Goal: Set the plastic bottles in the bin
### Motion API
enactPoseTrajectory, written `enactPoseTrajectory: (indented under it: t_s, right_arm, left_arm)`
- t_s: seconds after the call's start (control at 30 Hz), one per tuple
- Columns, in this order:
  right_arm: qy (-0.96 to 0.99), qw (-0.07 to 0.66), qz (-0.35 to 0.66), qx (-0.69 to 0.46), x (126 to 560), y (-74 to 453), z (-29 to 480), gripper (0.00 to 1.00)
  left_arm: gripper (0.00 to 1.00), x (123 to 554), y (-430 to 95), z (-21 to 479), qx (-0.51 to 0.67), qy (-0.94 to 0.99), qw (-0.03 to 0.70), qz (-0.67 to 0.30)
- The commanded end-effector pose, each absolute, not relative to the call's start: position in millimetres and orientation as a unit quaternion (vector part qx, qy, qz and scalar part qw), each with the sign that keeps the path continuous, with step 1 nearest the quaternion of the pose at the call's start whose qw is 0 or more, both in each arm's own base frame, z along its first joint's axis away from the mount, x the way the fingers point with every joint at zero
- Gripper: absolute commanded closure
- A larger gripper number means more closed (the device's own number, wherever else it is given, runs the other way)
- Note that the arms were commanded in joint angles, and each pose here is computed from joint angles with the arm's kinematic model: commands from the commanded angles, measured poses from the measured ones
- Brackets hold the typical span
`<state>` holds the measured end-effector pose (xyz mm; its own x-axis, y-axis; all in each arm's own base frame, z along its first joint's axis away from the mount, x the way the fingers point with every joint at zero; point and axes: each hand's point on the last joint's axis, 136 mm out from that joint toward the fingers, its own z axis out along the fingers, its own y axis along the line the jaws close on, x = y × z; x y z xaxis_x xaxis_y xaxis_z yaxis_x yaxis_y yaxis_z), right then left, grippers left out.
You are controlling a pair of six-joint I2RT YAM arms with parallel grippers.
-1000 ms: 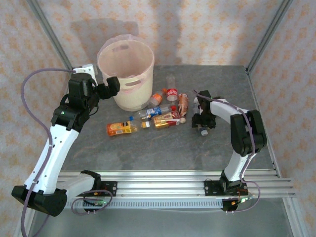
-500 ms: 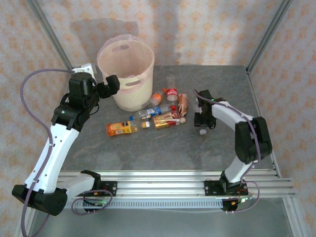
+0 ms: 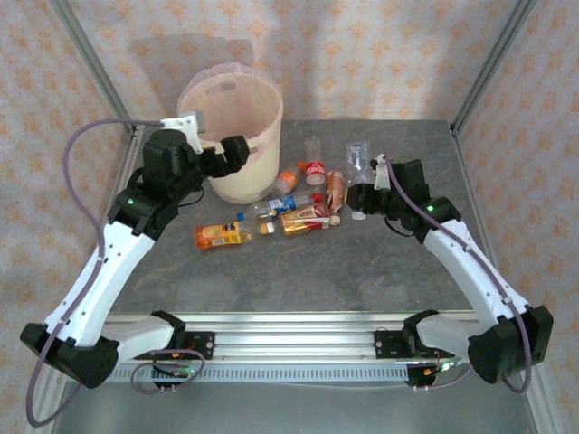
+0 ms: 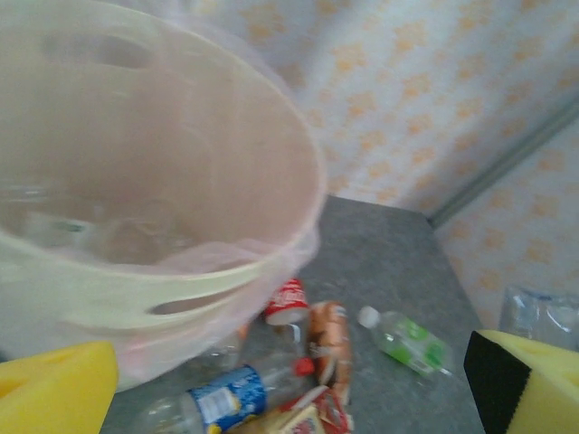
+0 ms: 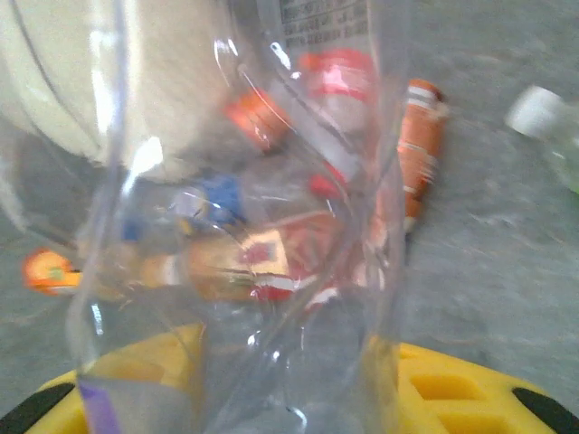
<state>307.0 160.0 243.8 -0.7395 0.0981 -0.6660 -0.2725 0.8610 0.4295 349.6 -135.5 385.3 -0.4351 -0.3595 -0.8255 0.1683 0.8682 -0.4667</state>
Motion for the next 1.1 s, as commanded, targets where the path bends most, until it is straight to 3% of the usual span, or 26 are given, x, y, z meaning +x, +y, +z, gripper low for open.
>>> enactPoseTrajectory:
  t_s: [0.0, 0.13, 0.27, 0.8, 0.97, 1.07]
  right_arm:
    - [0.853, 0.393, 0.331, -0.094, 301, 196, 280, 0.66]
    - [0.832, 0.403, 0.36, -0.127, 297, 226, 298, 0.65]
    - [0.812, 0.404, 0.393, -0.155, 293, 251, 312, 0.65]
    - [0.765, 0.387, 0.468, -0.212, 283, 312, 341, 0.65]
    - [0.753, 0.387, 0.484, -0.218, 280, 317, 348, 0.65]
    - [0.753, 0.387, 0.486, -0.218, 279, 318, 349, 0.65]
  left_arm:
    - [0.0, 349, -177, 410, 0.001, 0.785, 0.529, -0.321]
    - [0.0, 347, -224, 414, 0.062, 0.774, 0.49, -0.396]
    - [0.0, 345, -250, 412, 0.096, 0.777, 0.466, -0.412]
    - [0.0, 357, -278, 391, 0.12, 0.793, 0.42, -0.424]
    - [0.1, 357, -282, 391, 0.122, 0.791, 0.414, -0.434]
    - [0.22, 357, -282, 394, 0.123, 0.789, 0.416, -0.435]
